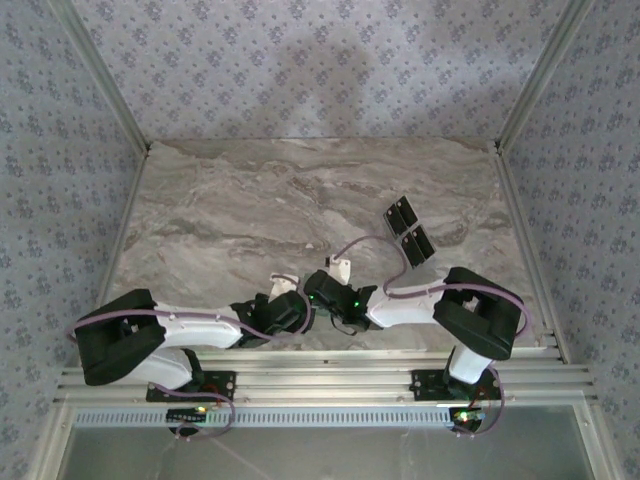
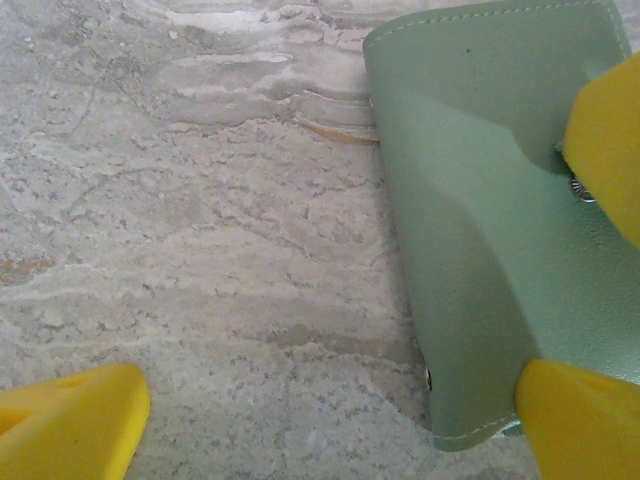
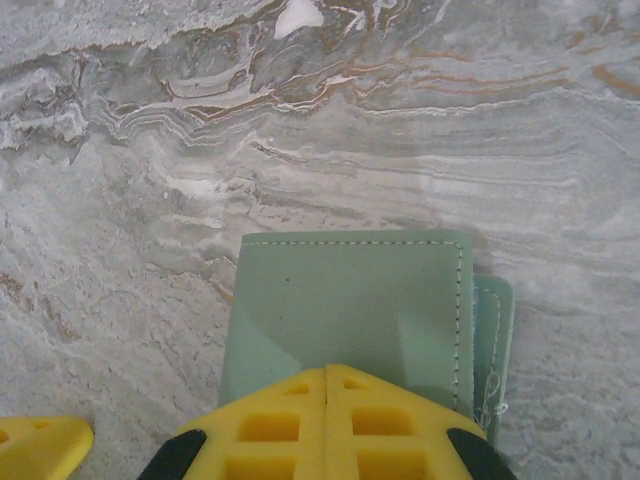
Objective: Put the credit cards into the card holder
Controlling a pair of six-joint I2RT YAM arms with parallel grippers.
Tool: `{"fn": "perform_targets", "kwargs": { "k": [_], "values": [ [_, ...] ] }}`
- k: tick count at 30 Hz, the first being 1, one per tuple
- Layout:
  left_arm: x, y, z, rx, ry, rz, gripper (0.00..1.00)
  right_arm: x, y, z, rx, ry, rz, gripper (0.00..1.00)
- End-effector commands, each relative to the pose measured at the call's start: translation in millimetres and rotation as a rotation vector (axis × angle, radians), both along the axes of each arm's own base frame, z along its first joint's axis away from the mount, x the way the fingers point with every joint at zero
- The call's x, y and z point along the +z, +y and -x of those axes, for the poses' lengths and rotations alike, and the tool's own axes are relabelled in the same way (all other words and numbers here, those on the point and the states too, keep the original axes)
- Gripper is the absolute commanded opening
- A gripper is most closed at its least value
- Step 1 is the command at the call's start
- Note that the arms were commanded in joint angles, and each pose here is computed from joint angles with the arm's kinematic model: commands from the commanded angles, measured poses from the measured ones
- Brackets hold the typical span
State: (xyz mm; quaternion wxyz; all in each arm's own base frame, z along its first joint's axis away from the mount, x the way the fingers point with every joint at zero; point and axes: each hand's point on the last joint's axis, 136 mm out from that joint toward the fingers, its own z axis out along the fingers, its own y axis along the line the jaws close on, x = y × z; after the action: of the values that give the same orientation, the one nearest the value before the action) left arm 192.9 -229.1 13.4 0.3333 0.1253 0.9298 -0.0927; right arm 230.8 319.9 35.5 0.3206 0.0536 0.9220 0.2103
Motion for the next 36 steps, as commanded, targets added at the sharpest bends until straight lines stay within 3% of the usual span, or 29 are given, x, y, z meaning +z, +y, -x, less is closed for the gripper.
{"fn": "perform_targets", "kwargs": {
  "k": [1,25,36],
  "values": [
    [-36,18,19,0.07,0.164,-0.009,0.97,-87,-45,96,0.216,0.281,0.312,0.0],
    [-37,17,18,0.071,0.161,-0.01,0.97,-110,-73,118,0.255,0.368,0.465,0.0],
    [-34,15,17,0.069,0.155,-0.006,0.97,-133,-78,137,0.259,0.496,0.488,0.0]
  ]
}}
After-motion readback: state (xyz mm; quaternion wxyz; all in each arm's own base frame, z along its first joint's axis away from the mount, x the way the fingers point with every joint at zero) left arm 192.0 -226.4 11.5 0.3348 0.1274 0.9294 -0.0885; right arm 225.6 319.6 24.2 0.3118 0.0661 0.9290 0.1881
